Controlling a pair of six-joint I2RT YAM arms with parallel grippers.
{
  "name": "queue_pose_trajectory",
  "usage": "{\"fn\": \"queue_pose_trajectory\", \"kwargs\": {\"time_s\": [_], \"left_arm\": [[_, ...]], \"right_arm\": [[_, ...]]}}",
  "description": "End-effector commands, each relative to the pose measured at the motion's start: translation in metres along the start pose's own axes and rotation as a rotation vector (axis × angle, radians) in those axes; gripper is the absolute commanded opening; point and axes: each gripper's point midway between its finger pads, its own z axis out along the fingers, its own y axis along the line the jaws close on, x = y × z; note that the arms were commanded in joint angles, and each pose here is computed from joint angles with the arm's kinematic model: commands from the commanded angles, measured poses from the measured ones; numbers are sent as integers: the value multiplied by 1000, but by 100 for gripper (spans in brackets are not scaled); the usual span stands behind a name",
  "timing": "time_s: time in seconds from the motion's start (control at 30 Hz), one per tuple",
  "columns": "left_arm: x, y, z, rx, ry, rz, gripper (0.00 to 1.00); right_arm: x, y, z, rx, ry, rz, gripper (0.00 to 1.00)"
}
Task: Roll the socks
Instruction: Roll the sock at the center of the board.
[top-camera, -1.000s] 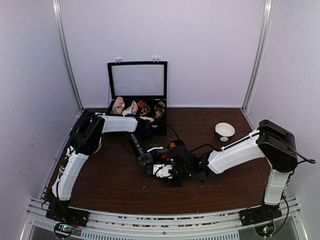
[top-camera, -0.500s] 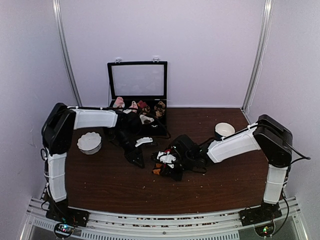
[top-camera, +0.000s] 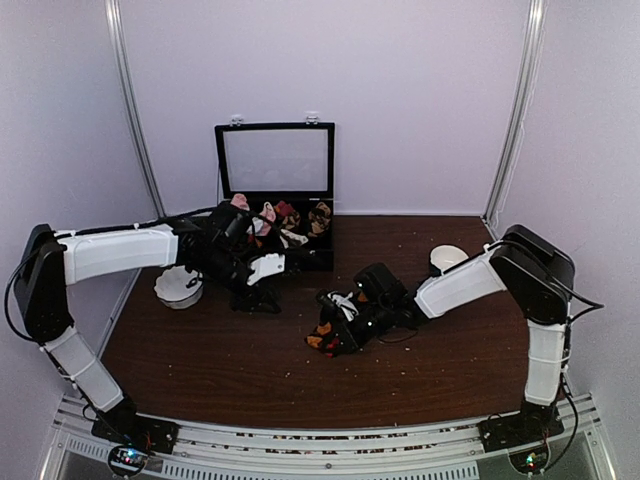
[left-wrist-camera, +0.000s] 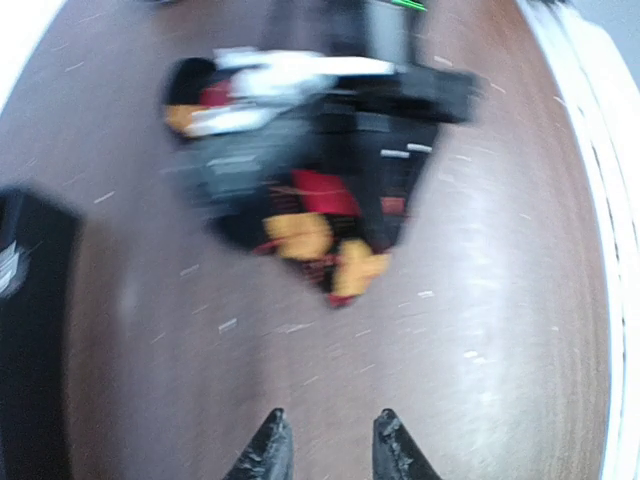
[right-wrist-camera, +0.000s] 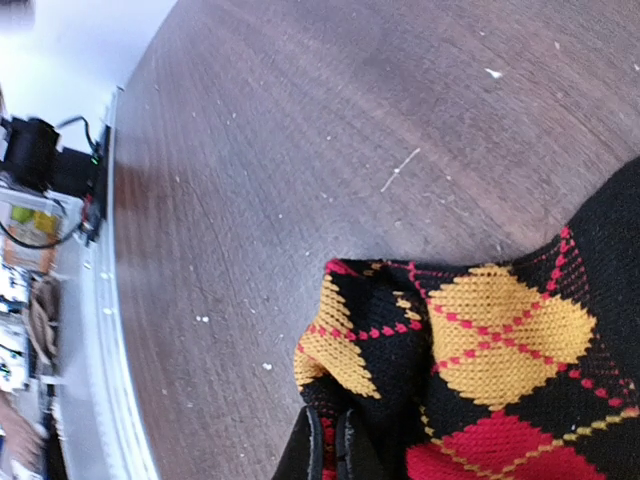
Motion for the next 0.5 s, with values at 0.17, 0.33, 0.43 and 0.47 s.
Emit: {"fn": "queue_pose_trajectory", "kwargs": {"time_s": [0.17,0.33,0.43,0.47], "left_arm": [[-8,-46,65,169,24,261,29],[-5,-47,93,170,79,351,36],[-5,-40,99,143,79,378,39],[-6,-38,100,132,75,388,40]], "right_arm": [[41,-31,8,-36,88,313,1],[51,-31,11,-64,116,324,2],[54,-32,11,-67,121,321,2],[54,-32,11,-69,123,320,2]]}}
